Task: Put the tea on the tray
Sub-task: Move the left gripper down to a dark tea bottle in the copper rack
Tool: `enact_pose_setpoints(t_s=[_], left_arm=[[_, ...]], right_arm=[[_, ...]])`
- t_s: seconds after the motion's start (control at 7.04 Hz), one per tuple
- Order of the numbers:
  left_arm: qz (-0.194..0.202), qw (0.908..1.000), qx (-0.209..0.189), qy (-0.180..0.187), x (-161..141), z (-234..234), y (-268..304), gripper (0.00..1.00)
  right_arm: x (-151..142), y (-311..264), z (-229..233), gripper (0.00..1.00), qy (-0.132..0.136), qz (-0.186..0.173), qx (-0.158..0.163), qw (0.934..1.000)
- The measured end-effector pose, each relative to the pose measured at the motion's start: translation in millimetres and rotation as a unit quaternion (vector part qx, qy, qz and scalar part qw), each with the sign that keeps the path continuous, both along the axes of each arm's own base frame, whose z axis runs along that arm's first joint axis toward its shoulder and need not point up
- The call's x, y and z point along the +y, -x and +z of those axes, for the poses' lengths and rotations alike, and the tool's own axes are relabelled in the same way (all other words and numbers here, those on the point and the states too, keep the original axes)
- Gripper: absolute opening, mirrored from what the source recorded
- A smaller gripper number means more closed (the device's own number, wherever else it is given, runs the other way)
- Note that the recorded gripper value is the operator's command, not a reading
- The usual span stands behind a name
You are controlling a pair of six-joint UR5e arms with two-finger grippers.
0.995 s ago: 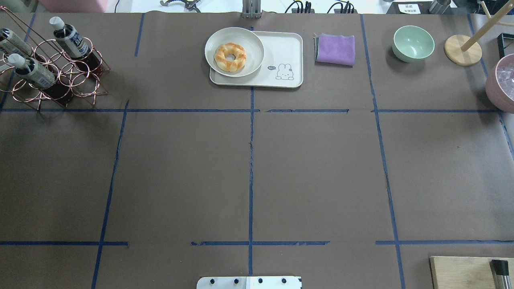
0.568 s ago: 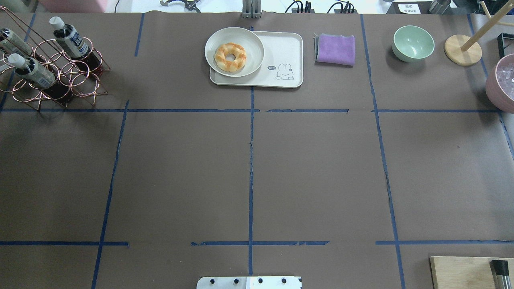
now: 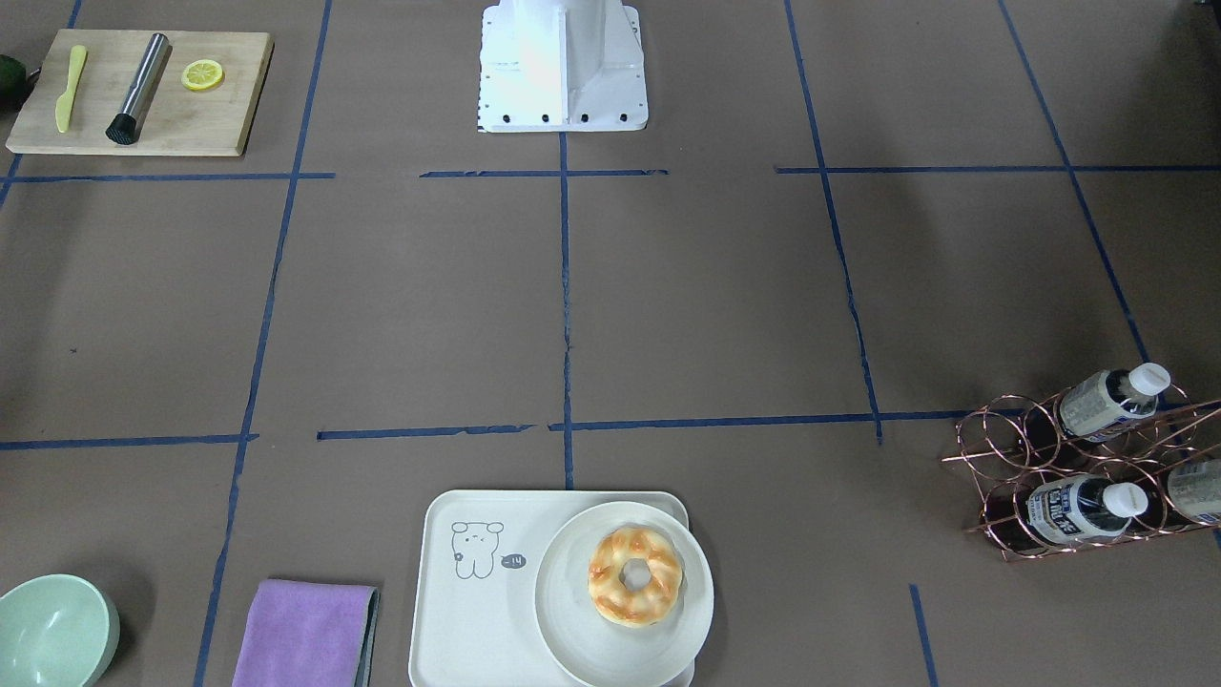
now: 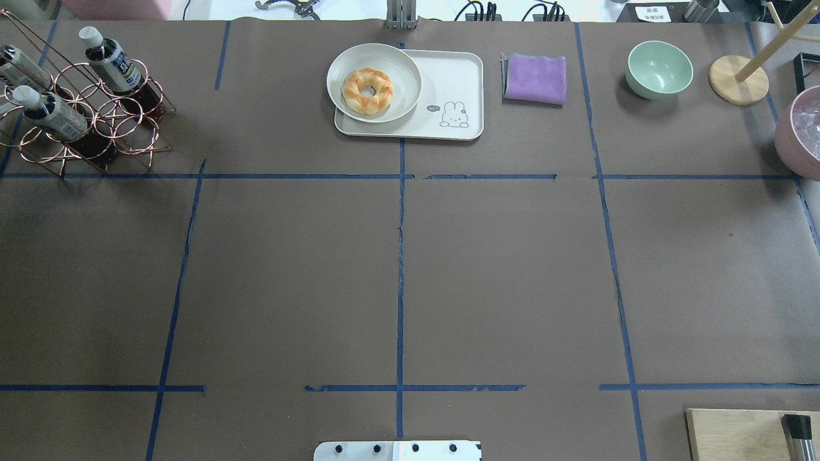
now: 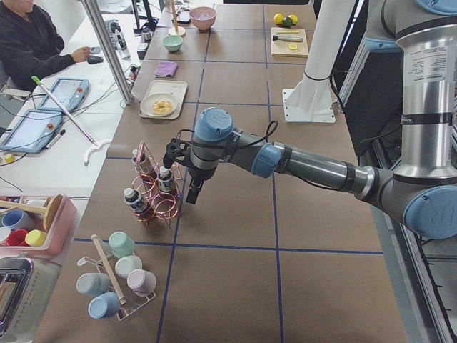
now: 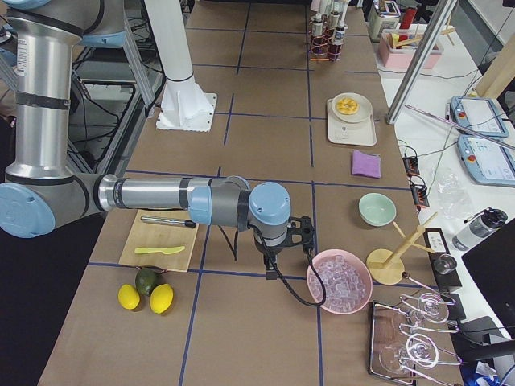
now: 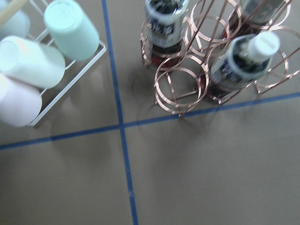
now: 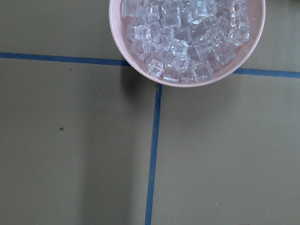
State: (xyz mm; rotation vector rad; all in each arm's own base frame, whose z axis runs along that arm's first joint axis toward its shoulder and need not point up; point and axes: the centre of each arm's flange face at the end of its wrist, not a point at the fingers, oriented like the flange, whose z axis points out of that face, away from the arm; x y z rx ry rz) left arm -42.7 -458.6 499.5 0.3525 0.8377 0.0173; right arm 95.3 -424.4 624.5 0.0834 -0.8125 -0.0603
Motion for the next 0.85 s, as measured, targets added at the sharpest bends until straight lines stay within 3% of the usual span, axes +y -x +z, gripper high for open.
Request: enact_pose_setpoints(t_s=[0.28, 0.85], left_arm=[[-0.039, 0.9989, 0.019, -0.018, -5.9, -14.7, -29.6, 1.0], [-0.142, 0.988, 0.012, -0.06, -17.5, -34.3, -106.1, 1.0]], right_arm=[[-6.3, -1.0, -17.6, 1.0, -0.018, 0.001, 0.004, 0.9998], [-2.8, -0.9, -22.5, 1.0, -0.025, 0.002, 0.002, 0.9997]])
